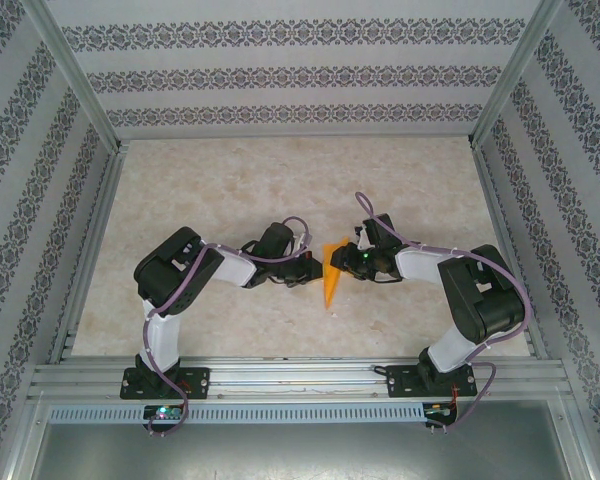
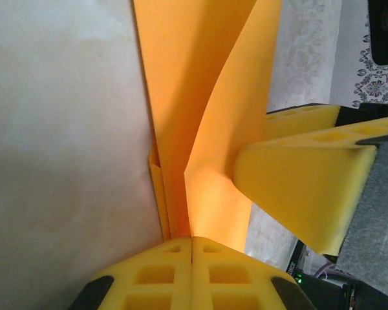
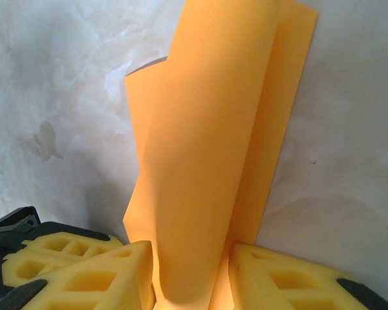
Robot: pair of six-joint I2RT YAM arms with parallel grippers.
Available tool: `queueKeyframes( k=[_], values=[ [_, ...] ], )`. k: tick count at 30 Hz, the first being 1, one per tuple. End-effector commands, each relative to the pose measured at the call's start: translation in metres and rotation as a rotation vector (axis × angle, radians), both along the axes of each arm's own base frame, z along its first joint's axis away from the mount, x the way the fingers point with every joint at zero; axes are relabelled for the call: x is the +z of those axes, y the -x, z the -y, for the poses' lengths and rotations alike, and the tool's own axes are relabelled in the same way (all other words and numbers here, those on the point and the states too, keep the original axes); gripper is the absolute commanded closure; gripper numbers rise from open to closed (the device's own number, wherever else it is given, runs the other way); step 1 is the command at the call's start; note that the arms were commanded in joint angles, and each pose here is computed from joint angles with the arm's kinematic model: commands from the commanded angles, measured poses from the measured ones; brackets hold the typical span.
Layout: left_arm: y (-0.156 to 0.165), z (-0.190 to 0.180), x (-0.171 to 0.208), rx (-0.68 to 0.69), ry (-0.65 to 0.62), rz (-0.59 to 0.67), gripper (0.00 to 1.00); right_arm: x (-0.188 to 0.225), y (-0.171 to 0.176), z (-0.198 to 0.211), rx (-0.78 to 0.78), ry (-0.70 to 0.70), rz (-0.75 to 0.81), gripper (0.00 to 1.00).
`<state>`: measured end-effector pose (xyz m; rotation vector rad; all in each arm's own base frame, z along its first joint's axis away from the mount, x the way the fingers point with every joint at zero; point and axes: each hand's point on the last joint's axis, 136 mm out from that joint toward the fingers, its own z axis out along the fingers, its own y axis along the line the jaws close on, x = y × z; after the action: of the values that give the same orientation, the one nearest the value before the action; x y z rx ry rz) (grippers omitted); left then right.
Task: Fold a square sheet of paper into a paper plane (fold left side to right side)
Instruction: Fold the wing for the fifth time at the center of the table.
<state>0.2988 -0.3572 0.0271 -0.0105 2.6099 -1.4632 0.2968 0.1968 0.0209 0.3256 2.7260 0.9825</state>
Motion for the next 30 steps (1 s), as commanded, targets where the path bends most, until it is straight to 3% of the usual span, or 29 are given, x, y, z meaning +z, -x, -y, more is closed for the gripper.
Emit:
queueKeyframes(
  k=[1, 12, 30],
  values=[
    [-0.008, -0.006, -0.009, 0.001, -0.031, 0.003, 1.0, -0.021, 0.007, -0.002, 0.035, 0.061, -0.021, 0.61],
    [-0.007, -0.007, -0.018, -0.006, -0.045, -0.009, 1.0, -0.019, 0.007, -0.002, 0.037, 0.063, -0.019, 0.6],
    [0.002, -0.021, -0.047, 0.008, -0.204, -0.035, 1.0, -0.004, 0.004, -0.001, 0.019, 0.056, 0.021, 0.62]
  ],
)
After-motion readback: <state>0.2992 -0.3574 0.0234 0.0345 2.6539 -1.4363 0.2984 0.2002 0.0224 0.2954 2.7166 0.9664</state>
